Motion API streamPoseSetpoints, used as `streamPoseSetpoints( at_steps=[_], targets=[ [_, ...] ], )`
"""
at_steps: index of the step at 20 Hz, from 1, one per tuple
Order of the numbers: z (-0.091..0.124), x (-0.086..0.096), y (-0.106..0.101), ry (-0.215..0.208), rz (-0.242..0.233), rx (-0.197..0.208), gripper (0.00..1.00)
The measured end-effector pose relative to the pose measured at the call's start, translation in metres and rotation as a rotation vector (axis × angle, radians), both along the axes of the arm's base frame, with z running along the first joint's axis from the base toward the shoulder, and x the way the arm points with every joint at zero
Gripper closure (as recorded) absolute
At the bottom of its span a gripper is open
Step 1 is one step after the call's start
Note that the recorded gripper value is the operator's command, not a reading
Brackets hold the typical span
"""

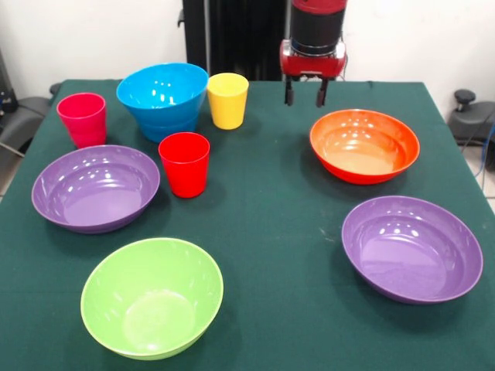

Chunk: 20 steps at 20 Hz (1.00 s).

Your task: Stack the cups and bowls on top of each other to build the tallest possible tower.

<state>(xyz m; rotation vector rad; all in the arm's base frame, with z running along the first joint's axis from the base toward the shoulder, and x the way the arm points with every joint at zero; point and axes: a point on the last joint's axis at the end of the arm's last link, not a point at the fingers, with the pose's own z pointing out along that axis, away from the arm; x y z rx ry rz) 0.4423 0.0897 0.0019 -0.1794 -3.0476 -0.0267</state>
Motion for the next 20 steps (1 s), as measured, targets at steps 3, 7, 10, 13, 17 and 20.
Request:
streamPoseSetpoints(
  at_steps=[3, 7, 10, 13, 17, 20],
  targets=[
    [-0.001, 0.0, 0.005, 0.002, -0.002, -0.001, 0.0],
    [0.002, 0.002, 0.015, -0.002, -0.004, -0.003, 0.0],
    [0.009, 0.008, 0.028, -0.02, -0.004, -0.008, 0.0],
    [0.016, 0.017, 0.039, -0.044, -0.006, -0.013, 0.0],
    [0.022, 0.029, 0.044, -0.065, -0.022, -0.015, 0.0],
    [0.028, 0.039, 0.043, -0.073, -0.04, -0.015, 0.0]
  ],
)
